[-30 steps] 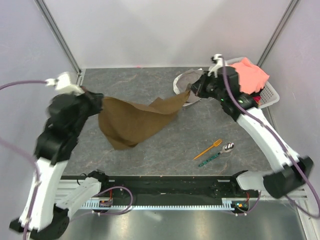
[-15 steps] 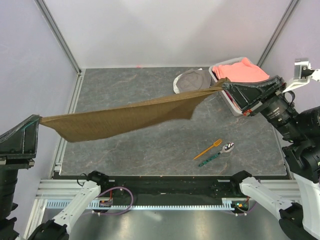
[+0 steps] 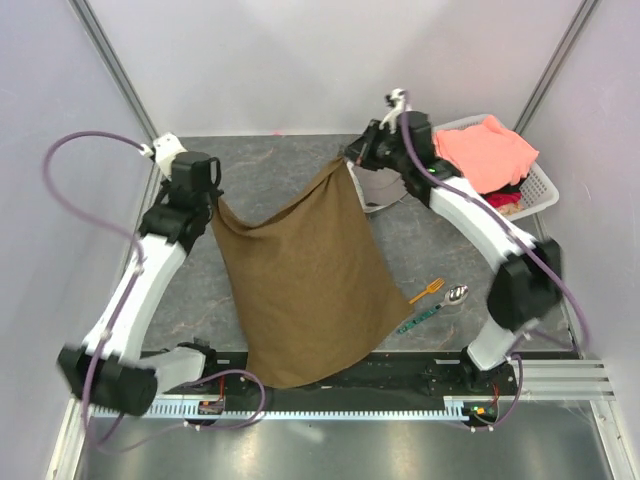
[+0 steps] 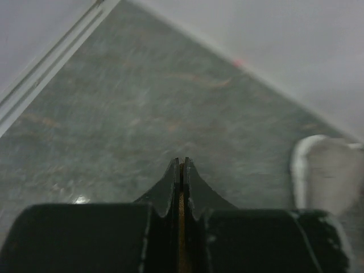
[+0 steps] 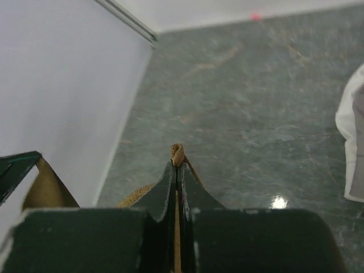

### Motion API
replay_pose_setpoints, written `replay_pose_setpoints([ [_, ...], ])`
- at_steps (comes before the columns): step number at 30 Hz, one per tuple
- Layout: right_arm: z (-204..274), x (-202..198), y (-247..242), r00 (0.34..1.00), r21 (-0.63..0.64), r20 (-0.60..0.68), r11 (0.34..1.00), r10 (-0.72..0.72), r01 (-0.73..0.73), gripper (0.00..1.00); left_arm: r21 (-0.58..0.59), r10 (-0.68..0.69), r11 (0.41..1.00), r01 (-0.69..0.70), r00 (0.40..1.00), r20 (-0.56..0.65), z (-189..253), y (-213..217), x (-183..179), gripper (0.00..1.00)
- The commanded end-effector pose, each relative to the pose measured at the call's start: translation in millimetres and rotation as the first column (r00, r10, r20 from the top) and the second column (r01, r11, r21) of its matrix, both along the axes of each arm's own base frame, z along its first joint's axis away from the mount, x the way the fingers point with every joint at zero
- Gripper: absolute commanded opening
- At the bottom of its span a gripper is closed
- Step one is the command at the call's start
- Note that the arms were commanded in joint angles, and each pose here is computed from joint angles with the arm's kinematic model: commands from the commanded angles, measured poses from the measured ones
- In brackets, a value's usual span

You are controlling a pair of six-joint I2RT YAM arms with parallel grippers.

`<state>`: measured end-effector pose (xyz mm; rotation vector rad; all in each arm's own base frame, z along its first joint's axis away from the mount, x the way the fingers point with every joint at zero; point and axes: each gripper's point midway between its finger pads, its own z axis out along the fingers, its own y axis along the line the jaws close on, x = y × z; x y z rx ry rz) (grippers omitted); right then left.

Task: Fold the napkin into a case and place the utensils inside
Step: Flatten out the crumpled napkin at the center of the board.

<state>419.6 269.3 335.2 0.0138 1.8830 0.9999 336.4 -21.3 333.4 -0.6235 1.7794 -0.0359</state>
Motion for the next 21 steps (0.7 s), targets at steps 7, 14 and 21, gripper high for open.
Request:
replay_pose_setpoints([
  [7, -111, 155, 91, 0.998, -0.019, 0.049, 0.999, 0.05, -0.049, 0.0, -0.003, 0.4, 0.91, -0.415, 0.88, -0.258, -142, 129, 98, 0.02],
  [14, -125, 198, 129, 0.99, 0.073, 0.137, 0.997, 0.022, -0.032, 0.3, 0.003, 0.291, 0.952, -0.305, 0.906, -0.308, -175, 157, 173, 0.02],
  [21, -103, 196, 121, 0.988, -0.038, 0.153, 0.999, -0.03, 0.037, 0.98, 0.015, 0.305, 0.946, -0.323, 0.876, -0.373, -155, 169, 176, 0.62],
])
